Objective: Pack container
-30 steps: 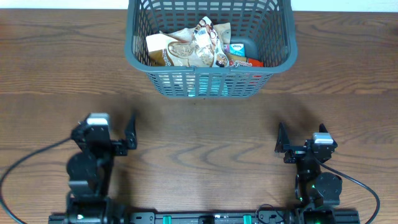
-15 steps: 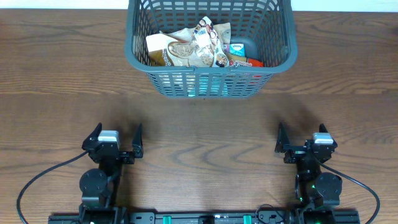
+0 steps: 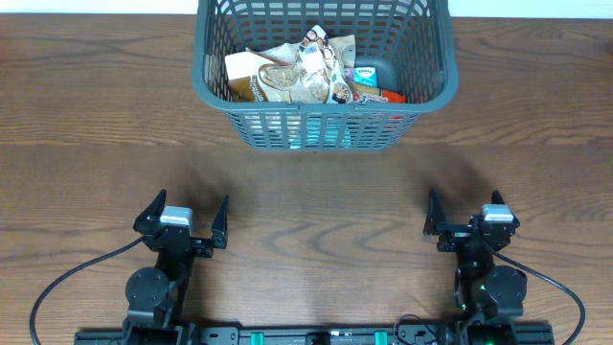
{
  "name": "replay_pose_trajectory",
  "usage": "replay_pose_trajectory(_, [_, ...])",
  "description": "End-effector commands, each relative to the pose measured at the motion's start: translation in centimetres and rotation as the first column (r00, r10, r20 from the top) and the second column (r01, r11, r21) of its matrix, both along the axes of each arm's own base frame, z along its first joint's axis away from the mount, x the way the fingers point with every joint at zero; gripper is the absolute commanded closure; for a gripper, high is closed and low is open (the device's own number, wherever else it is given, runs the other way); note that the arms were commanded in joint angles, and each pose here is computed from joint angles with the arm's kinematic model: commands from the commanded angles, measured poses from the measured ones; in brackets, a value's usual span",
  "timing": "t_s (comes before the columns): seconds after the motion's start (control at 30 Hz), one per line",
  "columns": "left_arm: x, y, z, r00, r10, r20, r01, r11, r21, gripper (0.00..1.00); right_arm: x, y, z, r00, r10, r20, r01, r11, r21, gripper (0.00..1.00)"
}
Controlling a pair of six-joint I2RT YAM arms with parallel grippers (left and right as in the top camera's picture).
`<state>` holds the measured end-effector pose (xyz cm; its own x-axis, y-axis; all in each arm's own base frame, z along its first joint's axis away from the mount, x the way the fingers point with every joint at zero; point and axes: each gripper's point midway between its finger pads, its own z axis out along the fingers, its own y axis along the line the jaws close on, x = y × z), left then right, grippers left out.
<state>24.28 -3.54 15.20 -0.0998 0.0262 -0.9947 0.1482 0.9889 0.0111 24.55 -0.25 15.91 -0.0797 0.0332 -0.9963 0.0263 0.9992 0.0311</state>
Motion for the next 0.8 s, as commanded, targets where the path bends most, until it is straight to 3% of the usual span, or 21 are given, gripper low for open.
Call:
replay_pose_trajectory(0.0, [-0.16,-0.15,-1.41,0.999,-0.010,-0.044,0.011,1.000,0.022,0.01,-0.01,-0.41,-0.15,1.000,-0.021,0.001,0.021,1.000,0.012,0.01])
replay_pose_trajectory(0.77, [-0.08,0.42,-1.46,0.999,0.013,-0.047,-0.012,1.000,0.018,0.01,-0.01,-0.41,-0.15,1.000,-0.021,0.001,0.021,1.000,0.012,0.01])
